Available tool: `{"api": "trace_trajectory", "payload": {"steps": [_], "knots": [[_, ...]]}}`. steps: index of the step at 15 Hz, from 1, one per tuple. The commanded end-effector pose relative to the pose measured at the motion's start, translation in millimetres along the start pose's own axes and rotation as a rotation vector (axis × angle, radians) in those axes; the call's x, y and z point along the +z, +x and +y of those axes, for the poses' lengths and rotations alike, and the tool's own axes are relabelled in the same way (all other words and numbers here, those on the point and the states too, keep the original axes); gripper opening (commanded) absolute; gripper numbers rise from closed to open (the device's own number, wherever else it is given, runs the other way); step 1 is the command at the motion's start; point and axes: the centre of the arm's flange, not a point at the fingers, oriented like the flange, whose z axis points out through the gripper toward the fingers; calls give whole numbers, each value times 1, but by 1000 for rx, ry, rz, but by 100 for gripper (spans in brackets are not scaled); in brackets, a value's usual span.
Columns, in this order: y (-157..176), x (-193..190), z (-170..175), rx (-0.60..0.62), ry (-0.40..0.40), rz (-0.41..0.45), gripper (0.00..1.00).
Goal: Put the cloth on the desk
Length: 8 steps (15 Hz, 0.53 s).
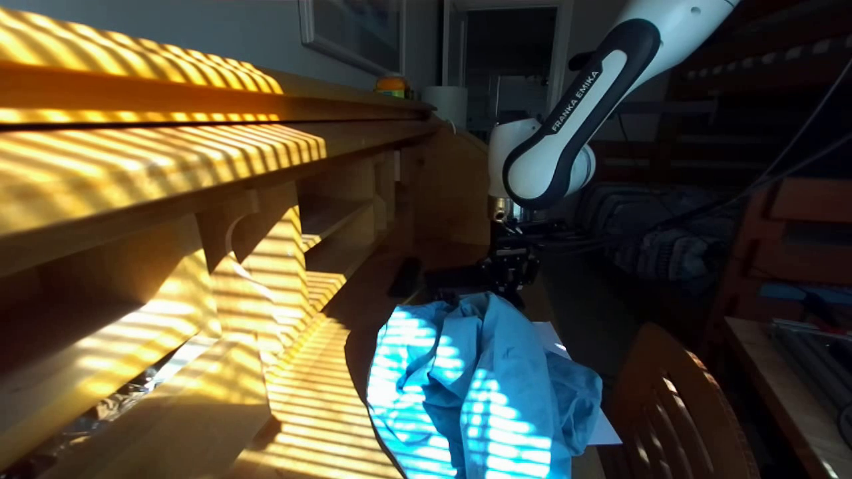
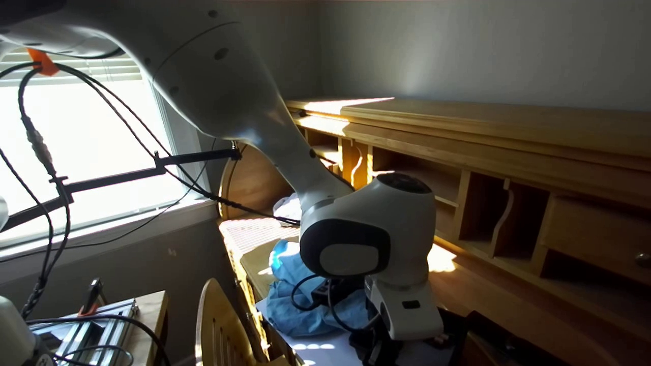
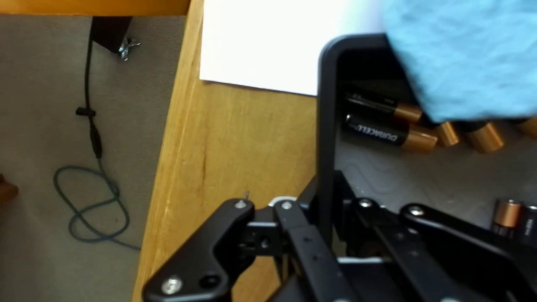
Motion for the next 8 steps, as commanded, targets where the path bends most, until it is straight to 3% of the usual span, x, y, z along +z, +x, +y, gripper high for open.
{"api": "trace_trajectory", "payload": {"steps": [1, 5, 8], "knots": [[10, -5, 11, 104, 53, -23, 2], [19, -16, 18, 169, 137, -2, 2], [25, -19, 20, 201, 154, 18, 2]]}}
